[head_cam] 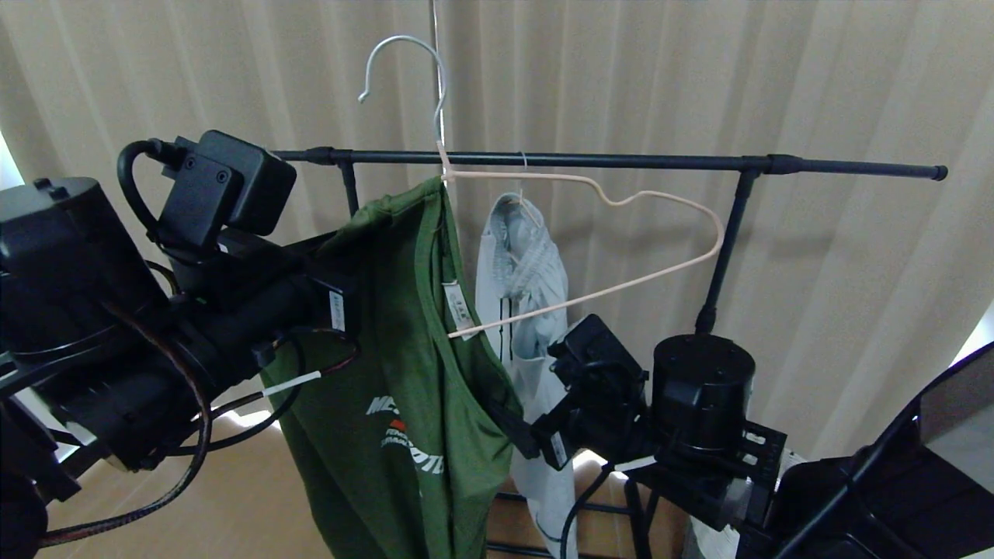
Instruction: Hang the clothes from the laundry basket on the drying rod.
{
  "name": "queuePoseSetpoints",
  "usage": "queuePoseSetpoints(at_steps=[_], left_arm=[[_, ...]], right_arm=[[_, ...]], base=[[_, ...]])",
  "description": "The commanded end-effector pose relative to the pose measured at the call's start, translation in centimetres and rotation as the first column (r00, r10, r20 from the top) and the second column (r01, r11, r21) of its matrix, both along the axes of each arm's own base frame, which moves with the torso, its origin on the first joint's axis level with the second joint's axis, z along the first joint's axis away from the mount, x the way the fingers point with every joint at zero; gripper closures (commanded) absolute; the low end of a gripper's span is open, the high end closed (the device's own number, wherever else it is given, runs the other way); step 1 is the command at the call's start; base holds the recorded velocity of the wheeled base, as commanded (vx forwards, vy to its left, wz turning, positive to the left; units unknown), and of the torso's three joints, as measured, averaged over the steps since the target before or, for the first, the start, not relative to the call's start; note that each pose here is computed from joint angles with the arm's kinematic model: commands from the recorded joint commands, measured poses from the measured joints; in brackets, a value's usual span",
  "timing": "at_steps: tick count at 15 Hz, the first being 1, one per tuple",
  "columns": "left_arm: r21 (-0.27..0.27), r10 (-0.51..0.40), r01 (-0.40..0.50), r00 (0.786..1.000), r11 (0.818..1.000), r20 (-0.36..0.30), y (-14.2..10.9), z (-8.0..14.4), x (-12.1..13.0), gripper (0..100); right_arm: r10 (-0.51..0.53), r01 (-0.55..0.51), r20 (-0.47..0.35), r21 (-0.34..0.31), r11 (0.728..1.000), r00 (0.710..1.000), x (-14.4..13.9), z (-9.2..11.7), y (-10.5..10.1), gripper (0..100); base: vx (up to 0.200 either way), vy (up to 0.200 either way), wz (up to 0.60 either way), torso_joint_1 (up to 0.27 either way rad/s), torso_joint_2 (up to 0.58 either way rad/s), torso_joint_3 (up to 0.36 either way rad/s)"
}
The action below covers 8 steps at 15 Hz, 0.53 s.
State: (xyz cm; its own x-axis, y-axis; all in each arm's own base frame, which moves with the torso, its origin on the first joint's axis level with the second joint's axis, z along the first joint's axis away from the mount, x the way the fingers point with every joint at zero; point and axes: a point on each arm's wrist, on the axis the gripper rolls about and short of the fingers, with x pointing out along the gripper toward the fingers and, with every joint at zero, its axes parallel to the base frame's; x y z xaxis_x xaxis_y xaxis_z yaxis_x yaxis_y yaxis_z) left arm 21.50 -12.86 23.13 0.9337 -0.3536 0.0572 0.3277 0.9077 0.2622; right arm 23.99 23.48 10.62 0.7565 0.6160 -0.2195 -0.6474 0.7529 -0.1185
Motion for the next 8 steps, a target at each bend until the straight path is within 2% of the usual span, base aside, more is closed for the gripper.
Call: queuePoseSetpoints(at_steps=[1, 2, 5, 8], left_arm=[[-0.007, 0.013, -0.013, 1.000, 1.000, 0.009, 0.4, 0.3, -0.1, 100], [-0.006, 0.020, -0.020, 1.000, 1.000, 0.011, 0.6, 0.3, 0.0, 100], [-0.007, 0.030, -0.029, 0.999, 1.000, 0.012, 0.8, 0.3, -0.1, 100], [0.018, 0.032, -0.031, 0.999, 0.999, -0.008, 1.0, -0.4, -0.4, 100]], right_arm=[[-0.041, 0.040, -0.013, -0.024, 0.999, 0.999, -0.4, -0.4, -1.2, 0], [-0.053, 0.052, -0.017, -0.028, 0.998, 0.998, -0.6, -0.3, -1.9, 0], [-0.134, 0.133, -0.014, -0.034, 0.990, 0.991, -1.0, 0.6, -5.5, 0], [-0.241, 0.241, 0.020, -0.007, 0.970, 0.970, -0.1, 2.1, -8.7, 0]], base=[[0.000, 0.000, 0.00, 0.000, 0.00, 0.000], [0.000, 0.000, 0.00, 0.000, 0.00, 0.000], [0.000, 0.000, 0.00, 0.000, 0.00, 0.000], [0.000, 0.000, 0.00, 0.000, 0.00, 0.000]])
